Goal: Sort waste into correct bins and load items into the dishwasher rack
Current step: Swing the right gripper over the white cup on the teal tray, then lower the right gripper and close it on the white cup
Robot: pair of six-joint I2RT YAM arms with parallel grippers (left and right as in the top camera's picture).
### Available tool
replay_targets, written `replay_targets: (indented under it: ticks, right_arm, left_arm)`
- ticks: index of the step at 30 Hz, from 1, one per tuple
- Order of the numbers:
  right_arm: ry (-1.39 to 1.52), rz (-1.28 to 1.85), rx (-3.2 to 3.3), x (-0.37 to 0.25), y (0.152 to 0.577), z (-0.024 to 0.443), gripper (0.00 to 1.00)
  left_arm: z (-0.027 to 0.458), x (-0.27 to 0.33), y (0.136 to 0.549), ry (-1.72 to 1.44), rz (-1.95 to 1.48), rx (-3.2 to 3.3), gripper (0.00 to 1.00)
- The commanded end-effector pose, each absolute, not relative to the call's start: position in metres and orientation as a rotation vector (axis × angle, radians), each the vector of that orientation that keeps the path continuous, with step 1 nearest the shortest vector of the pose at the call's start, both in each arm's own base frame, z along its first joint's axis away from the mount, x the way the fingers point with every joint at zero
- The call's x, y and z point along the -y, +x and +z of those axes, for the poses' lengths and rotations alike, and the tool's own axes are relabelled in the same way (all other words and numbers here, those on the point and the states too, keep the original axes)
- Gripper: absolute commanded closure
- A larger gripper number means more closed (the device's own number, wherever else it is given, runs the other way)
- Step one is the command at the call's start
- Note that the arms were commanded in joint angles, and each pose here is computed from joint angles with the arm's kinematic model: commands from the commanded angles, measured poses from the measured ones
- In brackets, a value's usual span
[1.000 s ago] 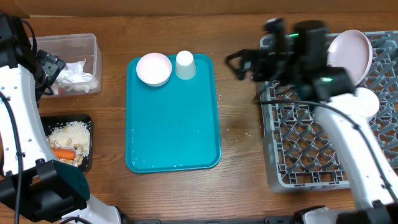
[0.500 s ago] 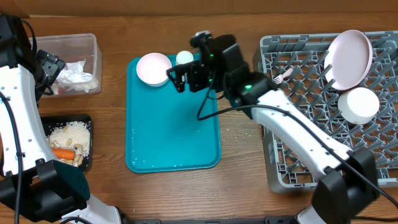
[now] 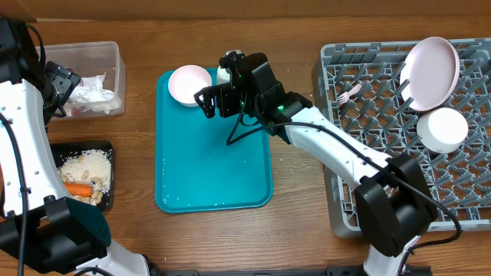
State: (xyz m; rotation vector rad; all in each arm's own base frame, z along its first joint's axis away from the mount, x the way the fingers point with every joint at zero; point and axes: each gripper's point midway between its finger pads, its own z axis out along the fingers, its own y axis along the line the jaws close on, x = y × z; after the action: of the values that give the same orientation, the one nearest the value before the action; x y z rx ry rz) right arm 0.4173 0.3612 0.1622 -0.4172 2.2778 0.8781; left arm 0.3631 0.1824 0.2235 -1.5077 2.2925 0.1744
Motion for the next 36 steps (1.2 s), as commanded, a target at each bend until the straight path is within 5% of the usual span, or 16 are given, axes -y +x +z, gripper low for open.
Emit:
replay_targets:
  ticks: [1, 17, 36]
  right_arm:
    - [-0.410, 0.875, -2.284, -0.367, 0.422, 0.153, 0.00]
    - [-0.185, 0.548, -2.182, -0.316, 0.487, 0.144, 0.00]
    - [-0.398, 0.491, -2.082, -0.325, 0.512, 0.107, 0.00]
  left_arm:
    - [0.227, -0.183, 0.363, -1.488, 0.192, -2.292, 0.00]
    - [0.227, -0.183, 0.363, -1.488, 0.192, -2.292, 0.00]
    - [0.227, -0.183, 0.363, -1.488, 0.192, -2.292, 0.00]
